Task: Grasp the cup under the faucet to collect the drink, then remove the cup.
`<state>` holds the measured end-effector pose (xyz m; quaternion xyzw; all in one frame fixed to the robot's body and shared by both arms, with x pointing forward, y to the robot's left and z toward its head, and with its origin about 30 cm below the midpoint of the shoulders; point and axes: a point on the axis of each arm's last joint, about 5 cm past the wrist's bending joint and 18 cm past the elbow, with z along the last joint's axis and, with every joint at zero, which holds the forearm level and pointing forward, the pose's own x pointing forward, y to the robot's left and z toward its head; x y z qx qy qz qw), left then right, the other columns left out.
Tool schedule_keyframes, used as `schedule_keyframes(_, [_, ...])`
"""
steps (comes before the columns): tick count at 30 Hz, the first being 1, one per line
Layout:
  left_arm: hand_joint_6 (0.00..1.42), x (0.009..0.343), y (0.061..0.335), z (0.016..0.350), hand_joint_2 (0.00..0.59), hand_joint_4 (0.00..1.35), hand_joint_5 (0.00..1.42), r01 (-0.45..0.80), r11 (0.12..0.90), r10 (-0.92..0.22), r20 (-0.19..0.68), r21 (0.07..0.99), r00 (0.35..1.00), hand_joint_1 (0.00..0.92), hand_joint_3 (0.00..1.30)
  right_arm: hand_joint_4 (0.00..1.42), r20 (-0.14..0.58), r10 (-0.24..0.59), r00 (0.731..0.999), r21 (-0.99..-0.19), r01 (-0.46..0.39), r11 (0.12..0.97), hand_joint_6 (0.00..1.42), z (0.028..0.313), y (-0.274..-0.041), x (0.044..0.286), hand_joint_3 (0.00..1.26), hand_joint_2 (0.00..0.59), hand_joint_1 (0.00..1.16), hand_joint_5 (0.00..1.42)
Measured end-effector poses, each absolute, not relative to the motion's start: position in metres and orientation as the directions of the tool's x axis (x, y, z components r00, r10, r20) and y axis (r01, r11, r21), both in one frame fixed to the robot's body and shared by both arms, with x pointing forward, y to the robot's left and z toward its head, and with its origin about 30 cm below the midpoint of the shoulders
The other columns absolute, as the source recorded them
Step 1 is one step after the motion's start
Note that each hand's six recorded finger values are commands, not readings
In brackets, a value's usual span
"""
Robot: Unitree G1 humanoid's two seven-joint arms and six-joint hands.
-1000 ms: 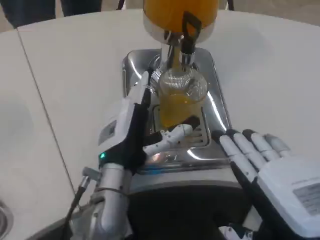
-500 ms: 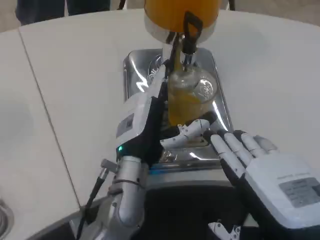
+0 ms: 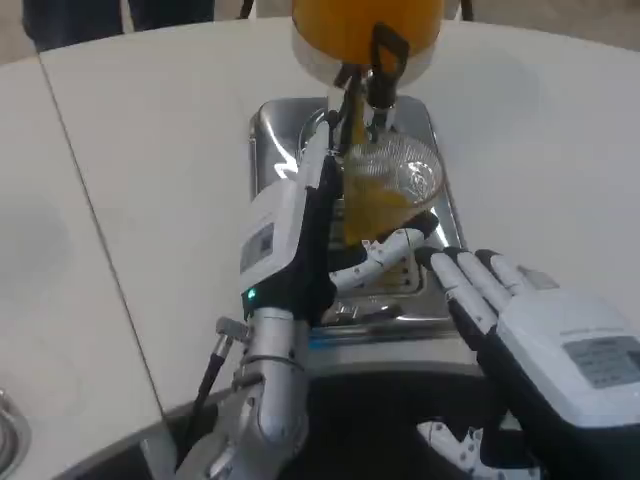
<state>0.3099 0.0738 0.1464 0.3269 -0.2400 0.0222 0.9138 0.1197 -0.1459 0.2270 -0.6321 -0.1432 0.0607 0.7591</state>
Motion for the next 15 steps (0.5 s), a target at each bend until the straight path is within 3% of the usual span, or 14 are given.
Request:
schedule_keyframes(5, [0.53, 0.311, 0.071, 0.146, 0.06, 0.08, 0.4, -0.215, 0.778, -0.111, 0.465, 0.59, 0.878, 0.452, 0.04, 0.0, 0.127, 0.256, 0.958, -0.975, 0.074, 0.209, 0.06, 0.227, -0.144, 0.12, 0.0, 0.415, 0.52, 0.0])
schedule_keyframes(9, [0.86, 0.309, 0.061, 0.144, 0.059, 0.22, 0.62, -0.247, 0.767, -0.101, 0.491, 0.593, 0.865, 0.461, 0.15, 0.0, 0.118, 0.236, 0.965, -0.973, 0.064, 0.223, 0.08, 0.227, -0.142, 0.121, 0.0, 0.422, 0.5, 0.0])
schedule_keyframes(13, [1.23, 0.309, 0.053, 0.143, 0.054, 0.51, 0.94, -0.301, 0.75, -0.057, 0.512, 0.588, 0.857, 0.473, 0.39, 0.0, 0.117, 0.23, 0.966, -0.973, 0.066, 0.219, 0.08, 0.228, -0.14, 0.122, 0.0, 0.422, 0.5, 0.0])
schedule_keyframes(14, [1.32, 0.309, 0.049, 0.141, 0.057, 0.6, 1.03, -0.313, 0.746, -0.048, 0.517, 0.588, 0.855, 0.48, 0.48, 0.0, 0.104, 0.225, 0.969, -0.975, 0.055, 0.217, 0.08, 0.228, -0.14, 0.122, 0.0, 0.421, 0.5, 0.0])
schedule_keyframes(15, [1.4, 0.308, 0.044, 0.14, 0.054, 0.79, 1.16, -0.322, 0.749, -0.036, 0.521, 0.579, 0.853, 0.489, 0.62, 0.0, 0.095, 0.215, 0.972, -0.975, 0.047, 0.217, 0.08, 0.228, -0.14, 0.122, 0.0, 0.429, 0.48, 0.0])
